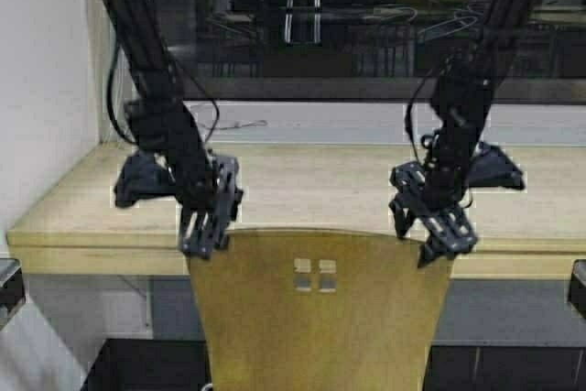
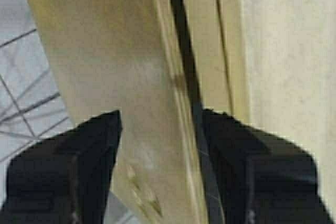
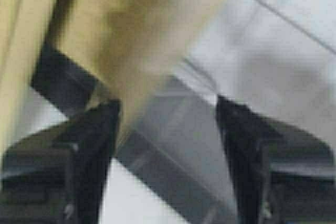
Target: Push the chairs under the table
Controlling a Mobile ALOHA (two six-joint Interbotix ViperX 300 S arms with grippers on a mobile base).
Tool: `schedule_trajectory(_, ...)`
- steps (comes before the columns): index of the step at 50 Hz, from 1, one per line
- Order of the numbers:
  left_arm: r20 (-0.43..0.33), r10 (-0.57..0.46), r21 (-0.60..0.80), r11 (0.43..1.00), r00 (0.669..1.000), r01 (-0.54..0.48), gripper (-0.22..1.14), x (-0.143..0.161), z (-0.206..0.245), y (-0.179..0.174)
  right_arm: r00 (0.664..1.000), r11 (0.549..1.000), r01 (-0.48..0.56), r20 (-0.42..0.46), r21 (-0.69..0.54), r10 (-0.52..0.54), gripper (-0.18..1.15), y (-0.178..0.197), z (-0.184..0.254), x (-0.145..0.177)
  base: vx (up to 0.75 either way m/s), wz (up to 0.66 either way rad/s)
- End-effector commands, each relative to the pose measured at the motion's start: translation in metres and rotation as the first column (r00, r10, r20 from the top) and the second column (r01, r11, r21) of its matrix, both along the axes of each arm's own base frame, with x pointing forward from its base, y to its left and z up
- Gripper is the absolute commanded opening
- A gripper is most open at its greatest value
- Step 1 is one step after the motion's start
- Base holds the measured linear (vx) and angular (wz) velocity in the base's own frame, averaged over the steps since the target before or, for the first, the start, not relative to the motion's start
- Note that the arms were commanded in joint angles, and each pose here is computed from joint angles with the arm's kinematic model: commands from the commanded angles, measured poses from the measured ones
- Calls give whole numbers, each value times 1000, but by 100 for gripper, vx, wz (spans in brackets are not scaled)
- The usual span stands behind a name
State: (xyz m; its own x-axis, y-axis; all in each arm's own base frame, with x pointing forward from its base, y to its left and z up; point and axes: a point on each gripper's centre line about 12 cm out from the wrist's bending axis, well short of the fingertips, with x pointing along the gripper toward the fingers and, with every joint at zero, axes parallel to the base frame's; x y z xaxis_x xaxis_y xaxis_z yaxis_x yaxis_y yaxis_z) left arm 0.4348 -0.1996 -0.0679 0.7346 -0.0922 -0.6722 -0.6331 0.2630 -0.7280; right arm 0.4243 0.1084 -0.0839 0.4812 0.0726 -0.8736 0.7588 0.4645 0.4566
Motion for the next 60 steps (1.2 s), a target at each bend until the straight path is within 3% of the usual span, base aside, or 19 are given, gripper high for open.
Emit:
schedule_trajectory(1,117,-1,-40,999,993,6,84,13,60,-6,994,1000,-14,113,8,13,86,4,52,10,-1,-1)
schedule_trajectory(11,252,-67,-40,996,965,80,84,11,132,-9,973,998,-56,223,-3,56,86,4,119,0,-2,1)
schedule_trajectory(22,392,-99,-15,993,915,114,84,-8,198,4,927,993,-103,356,-49,114,86,-3,186,-12,-3,4)
schedule_trajectory(40,440,-214,64,976,872,207,84,-52,230,16,819,953,-216,492,-211,295,86,-8,259,-33,-6,10)
schedule_trajectory(51,503,-294,117,955,812,273,84,-75,260,18,768,942,-218,551,-254,326,86,-14,290,-53,-6,21)
schedule_trajectory(60,516,-368,182,929,774,321,84,-90,266,21,726,902,-273,544,-334,421,86,-14,303,-64,-8,34)
